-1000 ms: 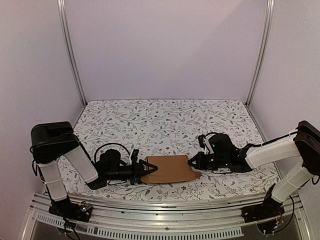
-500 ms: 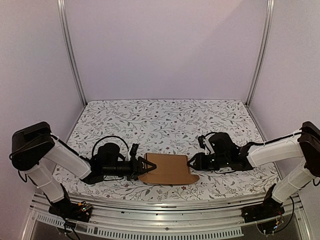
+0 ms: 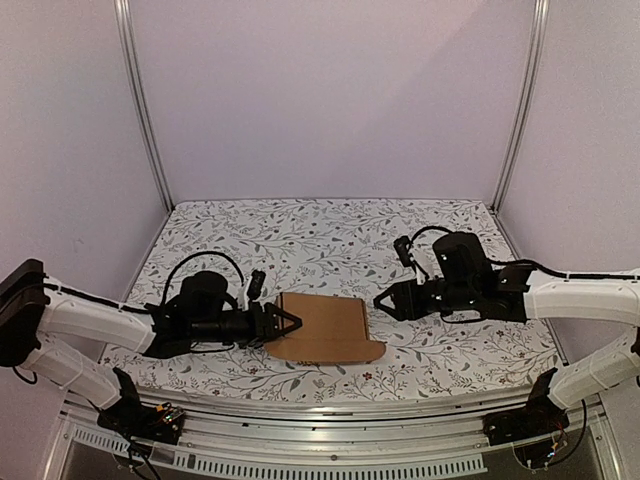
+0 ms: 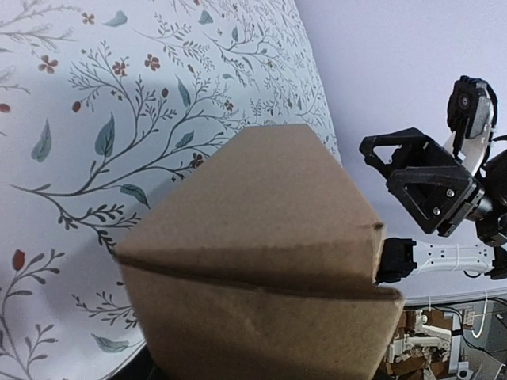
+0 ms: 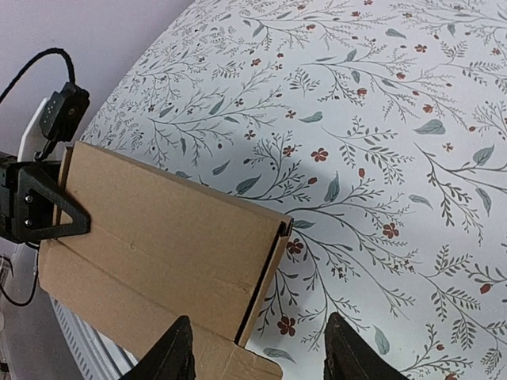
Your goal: Fold the paper box
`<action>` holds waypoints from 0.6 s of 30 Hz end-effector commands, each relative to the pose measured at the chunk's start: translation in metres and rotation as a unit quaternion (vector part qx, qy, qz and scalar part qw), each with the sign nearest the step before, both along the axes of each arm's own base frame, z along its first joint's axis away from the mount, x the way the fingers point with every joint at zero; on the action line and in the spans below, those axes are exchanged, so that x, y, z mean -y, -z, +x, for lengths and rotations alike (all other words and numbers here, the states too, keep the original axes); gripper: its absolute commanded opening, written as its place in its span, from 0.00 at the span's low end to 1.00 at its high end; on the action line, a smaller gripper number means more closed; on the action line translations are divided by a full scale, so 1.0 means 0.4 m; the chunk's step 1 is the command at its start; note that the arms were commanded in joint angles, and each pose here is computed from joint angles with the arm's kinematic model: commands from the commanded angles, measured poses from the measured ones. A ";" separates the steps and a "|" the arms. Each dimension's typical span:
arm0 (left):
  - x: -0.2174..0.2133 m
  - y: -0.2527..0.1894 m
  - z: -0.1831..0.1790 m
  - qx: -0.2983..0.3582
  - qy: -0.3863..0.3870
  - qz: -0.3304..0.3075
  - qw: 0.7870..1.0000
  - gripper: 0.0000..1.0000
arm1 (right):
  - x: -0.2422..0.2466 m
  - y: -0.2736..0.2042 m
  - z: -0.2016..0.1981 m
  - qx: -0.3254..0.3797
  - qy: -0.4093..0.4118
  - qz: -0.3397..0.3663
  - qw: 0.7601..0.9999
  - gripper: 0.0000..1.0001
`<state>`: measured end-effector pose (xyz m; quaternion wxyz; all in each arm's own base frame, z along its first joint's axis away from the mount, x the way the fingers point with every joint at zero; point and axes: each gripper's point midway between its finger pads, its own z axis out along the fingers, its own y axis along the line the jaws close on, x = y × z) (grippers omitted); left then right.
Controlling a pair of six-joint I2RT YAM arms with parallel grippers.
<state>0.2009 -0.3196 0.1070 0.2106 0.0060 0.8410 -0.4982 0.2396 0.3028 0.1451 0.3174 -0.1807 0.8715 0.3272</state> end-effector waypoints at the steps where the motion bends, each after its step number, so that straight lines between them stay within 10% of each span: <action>1: -0.033 -0.038 0.011 0.033 -0.010 0.031 0.999 0.39 | -0.016 -0.050 -0.021 0.055 -0.073 -0.021 0.996 0.56; 18: -0.124 -0.192 -0.076 0.166 0.032 -0.003 0.986 0.40 | -0.120 -0.138 -0.051 0.041 -0.164 0.049 0.984 0.99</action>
